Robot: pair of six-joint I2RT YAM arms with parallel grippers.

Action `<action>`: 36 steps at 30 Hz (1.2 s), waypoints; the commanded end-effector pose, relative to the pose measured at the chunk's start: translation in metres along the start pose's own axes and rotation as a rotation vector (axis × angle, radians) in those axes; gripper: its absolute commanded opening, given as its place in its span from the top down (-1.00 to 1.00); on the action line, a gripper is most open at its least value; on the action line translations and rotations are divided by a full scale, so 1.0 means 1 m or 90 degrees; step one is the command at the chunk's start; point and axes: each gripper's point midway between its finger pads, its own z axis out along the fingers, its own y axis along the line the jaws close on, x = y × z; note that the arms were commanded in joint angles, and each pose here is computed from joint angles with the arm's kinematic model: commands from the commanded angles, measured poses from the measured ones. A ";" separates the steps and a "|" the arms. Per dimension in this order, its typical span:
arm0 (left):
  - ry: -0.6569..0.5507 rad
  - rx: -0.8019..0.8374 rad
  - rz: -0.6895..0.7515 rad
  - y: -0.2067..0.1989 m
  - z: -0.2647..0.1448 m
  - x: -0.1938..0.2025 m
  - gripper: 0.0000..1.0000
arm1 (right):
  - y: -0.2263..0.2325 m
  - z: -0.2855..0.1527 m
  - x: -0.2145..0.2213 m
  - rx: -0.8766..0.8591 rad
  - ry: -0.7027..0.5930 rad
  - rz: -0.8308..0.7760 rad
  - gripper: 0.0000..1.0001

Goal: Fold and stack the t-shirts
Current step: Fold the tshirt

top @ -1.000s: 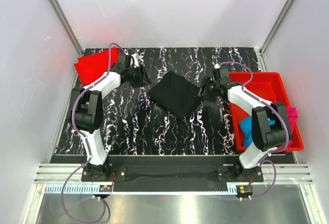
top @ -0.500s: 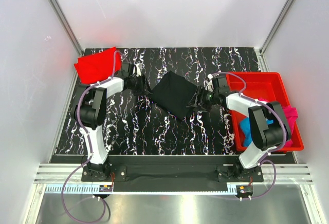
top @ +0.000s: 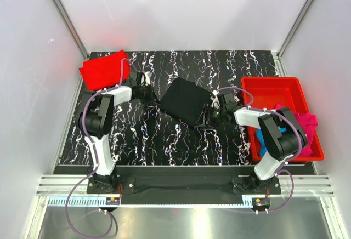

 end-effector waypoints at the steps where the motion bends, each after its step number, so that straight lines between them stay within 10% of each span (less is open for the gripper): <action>1: -0.015 0.007 0.011 -0.007 -0.014 0.003 1.00 | 0.004 0.001 -0.008 -0.005 -0.034 -0.031 0.02; 7: -0.041 -0.005 0.000 -0.008 -0.026 0.005 1.00 | 0.007 -0.003 -0.006 -0.017 -0.036 -0.045 0.96; 20: 0.017 -0.128 -0.135 0.016 -0.064 0.075 1.00 | -0.029 -0.029 0.035 0.086 -0.011 -0.027 1.00; 22: 0.022 -0.140 -0.146 0.018 -0.067 0.080 0.76 | -0.032 -0.034 0.038 0.102 -0.008 -0.021 1.00; 27: -0.017 -0.155 -0.124 0.010 -0.088 0.060 0.33 | -0.016 -0.056 0.035 0.110 -0.009 -0.029 0.00; 36: -0.062 0.006 0.098 -0.056 -0.070 -0.041 0.03 | 0.012 -0.074 -0.039 0.095 -0.071 -0.053 -0.28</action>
